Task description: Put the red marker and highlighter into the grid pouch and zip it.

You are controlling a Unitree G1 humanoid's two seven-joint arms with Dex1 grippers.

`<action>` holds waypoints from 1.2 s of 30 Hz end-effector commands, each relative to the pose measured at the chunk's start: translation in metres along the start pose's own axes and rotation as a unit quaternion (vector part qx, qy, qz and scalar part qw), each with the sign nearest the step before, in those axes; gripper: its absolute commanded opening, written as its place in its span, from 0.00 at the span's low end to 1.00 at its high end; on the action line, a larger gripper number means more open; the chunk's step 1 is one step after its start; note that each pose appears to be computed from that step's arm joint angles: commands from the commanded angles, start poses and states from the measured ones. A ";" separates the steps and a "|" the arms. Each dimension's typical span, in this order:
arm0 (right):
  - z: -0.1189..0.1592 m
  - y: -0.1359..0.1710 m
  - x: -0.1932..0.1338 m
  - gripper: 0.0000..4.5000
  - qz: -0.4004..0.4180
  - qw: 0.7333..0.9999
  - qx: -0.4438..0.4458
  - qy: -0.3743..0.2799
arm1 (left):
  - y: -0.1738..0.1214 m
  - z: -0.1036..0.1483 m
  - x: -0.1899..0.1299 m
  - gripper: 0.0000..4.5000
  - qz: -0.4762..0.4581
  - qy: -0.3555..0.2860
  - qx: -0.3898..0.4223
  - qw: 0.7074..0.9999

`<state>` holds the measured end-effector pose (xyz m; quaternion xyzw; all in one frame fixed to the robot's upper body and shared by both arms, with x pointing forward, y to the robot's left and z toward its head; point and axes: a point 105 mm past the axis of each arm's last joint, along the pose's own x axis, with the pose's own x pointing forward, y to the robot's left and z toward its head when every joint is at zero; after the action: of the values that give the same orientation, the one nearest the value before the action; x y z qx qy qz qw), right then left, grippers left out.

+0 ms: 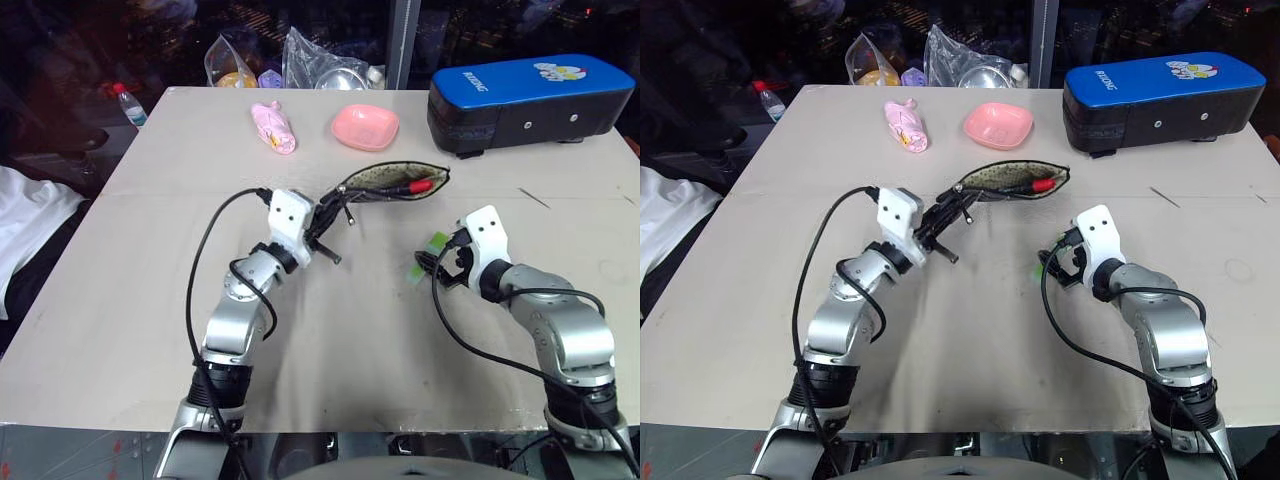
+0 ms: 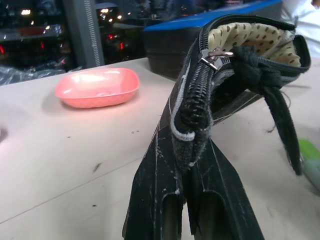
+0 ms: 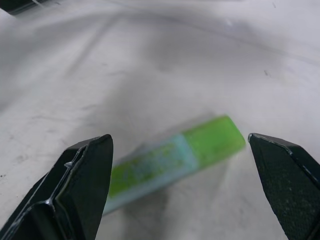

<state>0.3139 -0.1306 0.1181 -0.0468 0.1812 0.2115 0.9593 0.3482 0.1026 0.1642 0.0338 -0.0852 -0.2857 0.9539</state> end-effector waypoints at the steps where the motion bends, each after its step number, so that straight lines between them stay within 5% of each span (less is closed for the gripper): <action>1: 0.006 0.015 0.000 0.97 -0.021 1.000 0.014 -0.007 | -0.001 0.028 0.006 0.00 0.002 -0.036 0.005 0.999; 9: -0.011 0.039 0.019 0.97 -0.019 0.996 0.082 0.031 | -0.007 0.026 0.008 0.00 0.002 -0.035 0.008 0.999; 17: -0.029 0.029 0.035 0.97 -0.005 0.997 0.000 0.074 | -0.004 0.024 0.007 0.00 0.005 -0.032 0.023 0.999; 25: -0.040 0.021 0.032 0.18 -0.005 0.996 -0.026 0.086 | -0.005 0.022 0.007 0.00 0.007 -0.032 0.024 0.999; 31: -0.031 -0.008 0.022 0.17 -0.047 0.996 -0.044 0.066 | -0.006 0.021 0.009 0.00 0.005 -0.033 0.025 0.999; 36: 0.021 -0.045 0.002 0.17 -0.060 0.990 -0.126 -0.030 | -0.006 0.020 0.008 0.00 0.002 -0.031 0.026 0.999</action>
<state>0.3317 -0.1471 0.0995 -0.1403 0.1936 0.1914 0.9519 0.3513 0.0966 0.1724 0.0468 -0.0946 -0.2749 0.9557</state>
